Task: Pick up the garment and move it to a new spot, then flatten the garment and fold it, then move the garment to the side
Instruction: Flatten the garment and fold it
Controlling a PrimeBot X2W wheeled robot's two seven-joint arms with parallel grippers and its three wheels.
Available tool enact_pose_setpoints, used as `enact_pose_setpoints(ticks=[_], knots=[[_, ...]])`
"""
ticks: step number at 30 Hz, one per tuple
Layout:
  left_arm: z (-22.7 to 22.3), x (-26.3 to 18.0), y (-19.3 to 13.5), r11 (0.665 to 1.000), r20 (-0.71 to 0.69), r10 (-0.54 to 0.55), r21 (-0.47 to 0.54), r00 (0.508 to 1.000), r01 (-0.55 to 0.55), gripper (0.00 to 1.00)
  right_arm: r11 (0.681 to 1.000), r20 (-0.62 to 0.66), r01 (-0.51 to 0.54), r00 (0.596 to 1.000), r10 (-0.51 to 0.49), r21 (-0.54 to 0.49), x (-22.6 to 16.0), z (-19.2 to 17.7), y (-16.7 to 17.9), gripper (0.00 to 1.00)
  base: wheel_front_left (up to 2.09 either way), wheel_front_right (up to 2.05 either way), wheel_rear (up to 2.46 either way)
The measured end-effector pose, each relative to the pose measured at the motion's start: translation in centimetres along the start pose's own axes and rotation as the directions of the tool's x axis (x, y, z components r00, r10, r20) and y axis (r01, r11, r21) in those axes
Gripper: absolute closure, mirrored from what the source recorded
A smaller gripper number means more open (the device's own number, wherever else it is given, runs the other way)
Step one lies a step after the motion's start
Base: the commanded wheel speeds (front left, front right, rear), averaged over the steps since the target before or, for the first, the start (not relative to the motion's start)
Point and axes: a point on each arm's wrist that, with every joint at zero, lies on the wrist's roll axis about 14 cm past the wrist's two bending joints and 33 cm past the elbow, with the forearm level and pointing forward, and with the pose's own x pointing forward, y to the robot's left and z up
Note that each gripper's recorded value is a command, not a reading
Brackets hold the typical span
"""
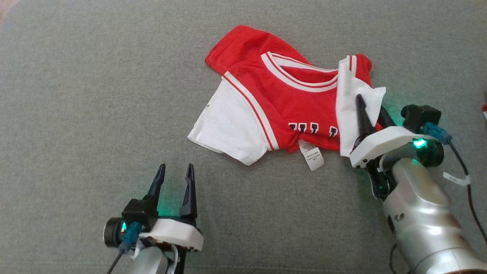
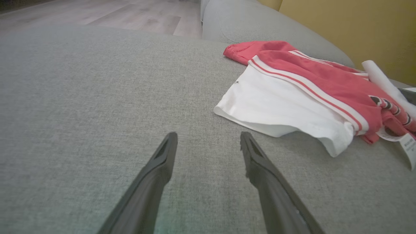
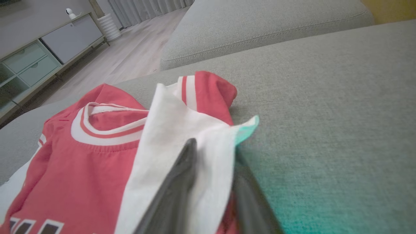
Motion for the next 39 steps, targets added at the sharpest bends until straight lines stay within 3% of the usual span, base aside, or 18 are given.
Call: enact_pose_setpoints(ticks=[4, 14, 19, 22, 24, 26, 29, 33, 35, 37, 38, 39], knots=[[0.1, -0.1, 0.2, 1.0, 0.003, 0.006, -0.004, 1.0, -0.006, 0.0, 1.0, 0.043, -0.007, 0.999, 0.007, -0.007, 0.3, 1.4, 0.2, 1.0, 0.0, 0.0, 0.0], [0.9, -1.4, -0.1, 1.0, 0.031, -0.002, -0.007, 1.0, 0.002, 0.0, 0.993, 0.27, -0.08, 0.957, 0.102, -0.091, -1.1, 9.3, 3.2, 1.0, 0.0, 0.0, 0.0], [0.5, -2.9, -0.4, 1.0, 0.03, -0.004, -0.03, 1.0, 0.005, 0.0, 0.977, 0.342, -0.168, 0.918, 0.202, -0.127, -2.7, 12.2, 6.9, 1.0, 0.0, 0.0, 0.0], [0.7, -3.6, -1.1, 0.999, 0.041, -0.028, -0.033, 0.999, 0.029, 0.0, 0.945, 0.351, -0.276, 0.879, 0.322, -0.177, -3.7, 13.3, 11.2, 1.0, 0.0, 0.0, 0.0], [0.6, -4.3, -1.3, 0.999, 0.044, -0.032, -0.042, 0.999, 0.034, 0.0, 0.905, 0.372, -0.376, 0.826, 0.424, -0.197, -4.6, 14.7, 15.1, 1.0, 0.0, 0.0, 0.0], [0.3, -5.0, -1.2, 0.998, 0.041, -0.028, -0.051, 0.999, 0.03, 0.0, 0.849, 0.404, -0.481, 0.748, 0.527, -0.218, -5.7, 17.0, 19.4, 1.0, 0.0, 0.0, 0.0], [-0.7, -6.4, -0.7, 0.998, 0.026, -0.006, -0.059, 1.0, 0.007, 0.0, 0.748, 0.462, -0.605, 0.6, 0.653, -0.272, -8.2, 21.6, 25.4, 1.0, 0.0, 0.0, 0.0], [-2.0, -8.4, 0.5, 0.996, 0.009, 0.043, -0.074, 0.999, -0.043, 0.0, 0.656, 0.561, -0.685, 0.423, 0.712, -0.316, -11.9, 28.4, 30.4, 1.0, 0.0, 0.0, 0.0], [-1.9, -9.1, 1.2, 0.994, 0.021, 0.069, -0.086, 0.997, -0.067, 0.0, 0.638, 0.604, -0.698, 0.366, 0.708, -0.324, -13.2, 31.3, 31.6, 1.0, 0.0, 0.0, 0.0], [-1.6, -9.6, 1.8, 0.992, 0.037, 0.09, -0.095, 0.995, -0.086, 0.0, 0.641, 0.638, -0.692, 0.336, 0.693, -0.332, -14.0, 33.6, 32.1, 1.0, 0.0, 0.0, 0.0], [-1.5, -9.7, 1.9, 0.991, 0.043, 0.096, -0.097, 0.994, -0.092, 0.0, 0.652, 0.652, -0.68, 0.332, 0.682, -0.336, -14.1, 34.6, 32.0, 1.0, 0.0, 0.0, 0.0], [-1.3, -9.9, 2.1, 0.99, 0.05, 0.103, -0.098, 0.993, -0.097, 0.0, 0.693, 0.675, -0.636, 0.349, 0.65, -0.338, -13.7, 36.1, 31.1, 1.0, 0.0, 0.0, 0.0]])
